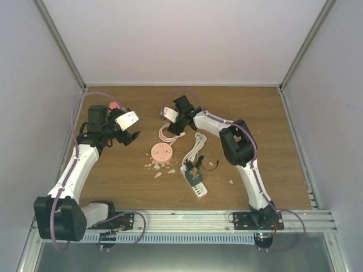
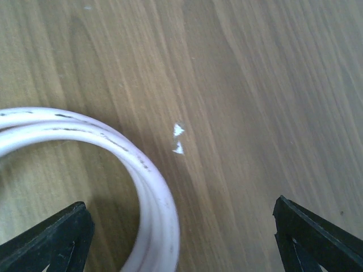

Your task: Pull the plug off the socket

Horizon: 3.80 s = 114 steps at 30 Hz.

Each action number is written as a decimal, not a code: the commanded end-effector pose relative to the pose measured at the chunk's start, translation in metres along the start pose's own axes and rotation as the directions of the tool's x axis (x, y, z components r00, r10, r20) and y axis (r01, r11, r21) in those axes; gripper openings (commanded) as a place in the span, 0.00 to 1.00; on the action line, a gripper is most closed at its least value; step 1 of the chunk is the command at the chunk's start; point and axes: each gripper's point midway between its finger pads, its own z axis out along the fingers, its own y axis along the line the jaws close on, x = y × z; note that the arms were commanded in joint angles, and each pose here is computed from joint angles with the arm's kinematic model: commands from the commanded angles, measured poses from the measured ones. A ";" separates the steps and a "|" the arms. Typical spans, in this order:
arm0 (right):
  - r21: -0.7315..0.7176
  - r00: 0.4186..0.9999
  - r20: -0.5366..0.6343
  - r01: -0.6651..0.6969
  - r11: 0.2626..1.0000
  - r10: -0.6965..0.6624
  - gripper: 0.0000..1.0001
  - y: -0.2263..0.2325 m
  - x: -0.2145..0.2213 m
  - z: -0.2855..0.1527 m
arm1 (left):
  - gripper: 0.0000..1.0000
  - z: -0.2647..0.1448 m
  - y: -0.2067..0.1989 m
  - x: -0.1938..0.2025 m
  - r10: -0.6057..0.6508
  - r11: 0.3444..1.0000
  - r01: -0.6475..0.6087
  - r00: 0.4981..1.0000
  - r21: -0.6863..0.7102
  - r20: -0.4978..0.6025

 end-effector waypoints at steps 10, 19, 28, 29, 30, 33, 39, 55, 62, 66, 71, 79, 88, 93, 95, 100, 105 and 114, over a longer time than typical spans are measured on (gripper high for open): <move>0.049 0.978 -0.188 -0.085 0.995 0.093 0.87 -0.041 0.093 -0.009 | 0.99 -0.004 -0.016 -0.022 -0.004 1.000 0.001 0.996 0.030 0.091; 0.087 0.949 -0.235 -0.197 0.976 0.213 0.87 -0.074 0.167 -0.038 | 0.99 -0.004 -0.023 -0.027 -0.008 0.999 0.002 0.995 0.051 0.103; 0.161 0.914 -0.245 -0.292 0.943 0.324 0.87 -0.106 0.238 -0.077 | 0.99 -0.006 -0.039 -0.043 -0.026 0.986 -0.001 0.986 0.166 0.162; 0.166 0.910 -0.248 -0.298 0.940 0.333 0.87 -0.108 0.246 -0.081 | 0.99 -0.007 -0.040 -0.046 -0.025 0.983 -0.006 0.985 0.181 0.170; 0.173 0.905 -0.252 -0.306 0.936 0.342 0.87 -0.110 0.254 -0.085 | 0.99 -0.007 -0.042 -0.047 -0.027 0.981 -0.006 0.985 0.196 0.168; 0.190 0.891 -0.262 -0.328 0.925 0.370 0.87 -0.114 0.279 -0.097 | 0.99 -0.007 -0.047 -0.048 -0.027 0.973 -0.011 0.986 0.228 0.165; 0.241 0.856 -0.268 -0.385 0.891 0.442 0.87 -0.130 0.329 -0.126 | 0.99 -0.006 -0.059 -0.049 -0.016 0.959 -0.032 0.986 0.280 0.168; 0.348 0.812 -0.239 -0.439 0.828 0.532 0.87 -0.166 0.396 -0.194 | 0.99 -0.006 -0.057 -0.057 0.009 0.961 -0.063 0.981 0.270 0.196; 0.302 0.893 -0.104 -0.392 0.869 0.439 0.88 -0.173 0.342 -0.225 | 0.99 -0.004 -0.057 -0.058 0.005 0.958 -0.062 0.980 0.279 0.200; 0.266 0.931 -0.023 -0.345 0.900 0.364 0.89 -0.169 0.310 -0.242 | 0.99 -0.004 -0.058 -0.058 0.006 0.958 -0.064 0.979 0.280 0.202; 0.181 0.975 0.107 -0.210 0.961 0.193 0.90 -0.152 0.259 -0.261 | 0.99 -0.002 -0.058 -0.058 0.005 0.955 -0.065 0.979 0.288 0.205; 0.011 0.980 0.197 0.005 1.000 -0.007 0.89 -0.093 0.188 -0.244 | 0.99 -0.003 -0.062 -0.056 0.008 0.951 -0.070 0.979 0.300 0.202; -0.112 0.914 0.357 0.247 0.963 -0.193 0.99 0.009 0.123 -0.229 | 0.99 -0.004 -0.075 -0.038 0.032 0.947 -0.086 0.984 0.311 0.172; -0.113 0.860 0.427 0.356 0.927 -0.278 1.00 0.054 0.103 -0.241 | 0.99 -0.004 -0.076 -0.036 0.040 0.947 -0.092 0.984 0.308 0.173; -0.106 0.845 0.422 0.406 0.908 -0.328 1.00 0.071 0.099 -0.240 | 0.99 -0.002 -0.077 -0.036 0.036 0.945 -0.090 0.984 0.314 0.175; -0.083 0.839 0.352 0.469 0.879 -0.415 1.00 0.102 0.113 -0.227 | 0.99 -0.001 -0.077 -0.038 0.021 0.941 -0.080 0.983 0.327 0.181; -0.121 0.866 0.320 0.438 0.891 -0.383 1.00 0.122 0.132 -0.225 | 0.99 0.001 -0.079 -0.036 0.020 0.940 -0.080 0.983 0.330 0.182; -0.263 0.896 0.225 0.435 0.861 -0.383 0.77 0.169 0.168 -0.231 | 0.99 0.005 -0.079 -0.042 -0.010 0.932 -0.062 0.980 0.357 0.196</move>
